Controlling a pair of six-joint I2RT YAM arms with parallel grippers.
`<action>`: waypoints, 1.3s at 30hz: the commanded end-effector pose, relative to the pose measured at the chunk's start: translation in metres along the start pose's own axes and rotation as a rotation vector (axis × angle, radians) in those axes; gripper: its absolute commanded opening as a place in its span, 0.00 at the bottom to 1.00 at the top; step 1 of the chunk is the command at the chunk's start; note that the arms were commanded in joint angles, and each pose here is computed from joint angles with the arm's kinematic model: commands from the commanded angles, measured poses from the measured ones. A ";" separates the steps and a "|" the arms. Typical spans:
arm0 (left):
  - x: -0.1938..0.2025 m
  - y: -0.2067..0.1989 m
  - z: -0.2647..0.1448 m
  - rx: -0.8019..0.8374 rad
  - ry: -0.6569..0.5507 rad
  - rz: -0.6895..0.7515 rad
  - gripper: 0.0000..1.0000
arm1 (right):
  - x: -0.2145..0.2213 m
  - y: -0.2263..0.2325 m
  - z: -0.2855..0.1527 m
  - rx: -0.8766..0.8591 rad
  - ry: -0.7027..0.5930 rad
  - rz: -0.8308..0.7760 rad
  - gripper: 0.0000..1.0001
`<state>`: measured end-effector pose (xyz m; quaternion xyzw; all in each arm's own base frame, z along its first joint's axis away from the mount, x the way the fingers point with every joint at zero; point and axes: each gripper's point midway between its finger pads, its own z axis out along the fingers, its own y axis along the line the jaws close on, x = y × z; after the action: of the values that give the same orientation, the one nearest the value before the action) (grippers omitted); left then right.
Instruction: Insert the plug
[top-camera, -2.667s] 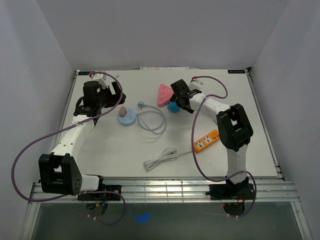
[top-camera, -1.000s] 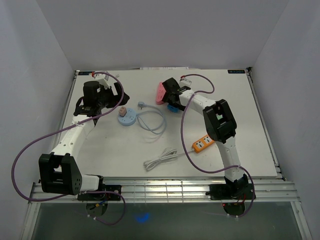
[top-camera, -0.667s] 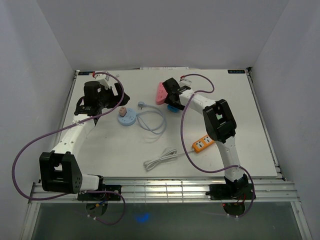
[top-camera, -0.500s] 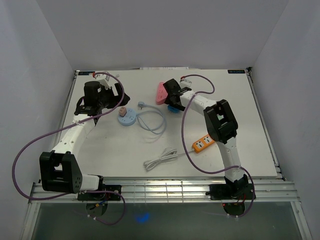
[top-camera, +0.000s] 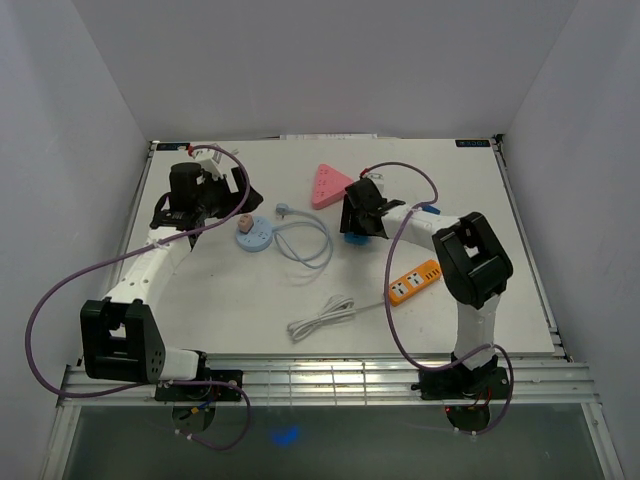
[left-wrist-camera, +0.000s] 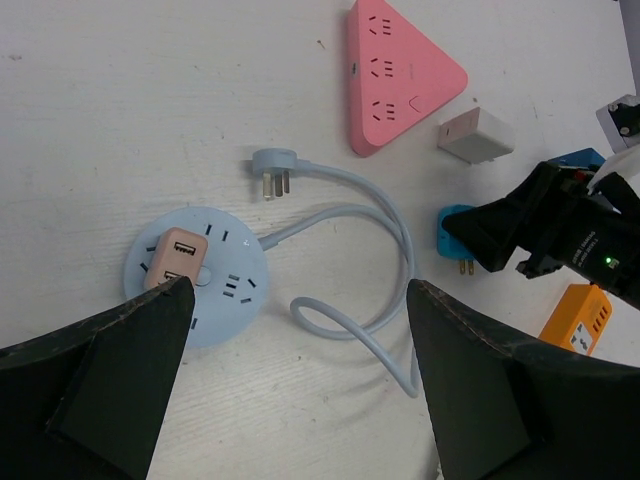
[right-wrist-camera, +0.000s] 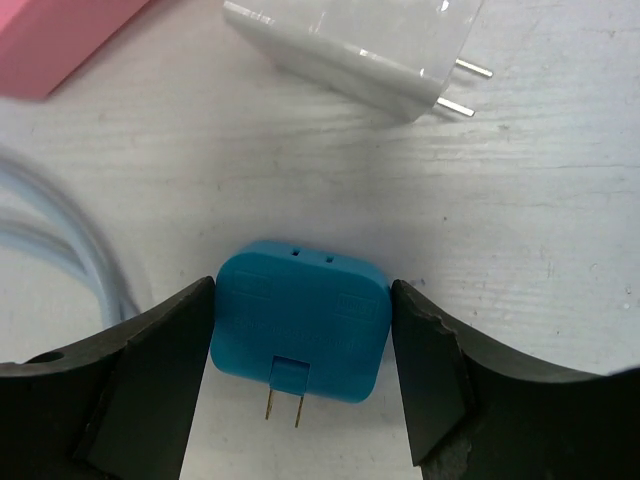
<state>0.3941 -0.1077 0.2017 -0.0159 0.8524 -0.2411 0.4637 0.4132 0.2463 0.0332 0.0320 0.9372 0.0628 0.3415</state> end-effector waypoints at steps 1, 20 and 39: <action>-0.017 -0.011 -0.007 0.038 -0.042 -0.001 0.98 | -0.030 0.024 -0.025 -0.171 -0.138 -0.111 0.54; 0.033 -0.090 0.007 0.540 0.189 -0.035 0.96 | -0.008 0.084 -0.121 -0.721 -0.353 -0.419 0.52; 0.096 -0.127 0.022 0.636 0.452 -0.070 0.91 | 0.014 0.128 -0.187 -0.882 -0.510 -0.671 0.49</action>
<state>0.3376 -0.2439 0.1508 0.1265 0.8321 -0.4827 0.2421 0.2807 0.3561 0.1634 -0.3890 0.6978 0.3338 0.5003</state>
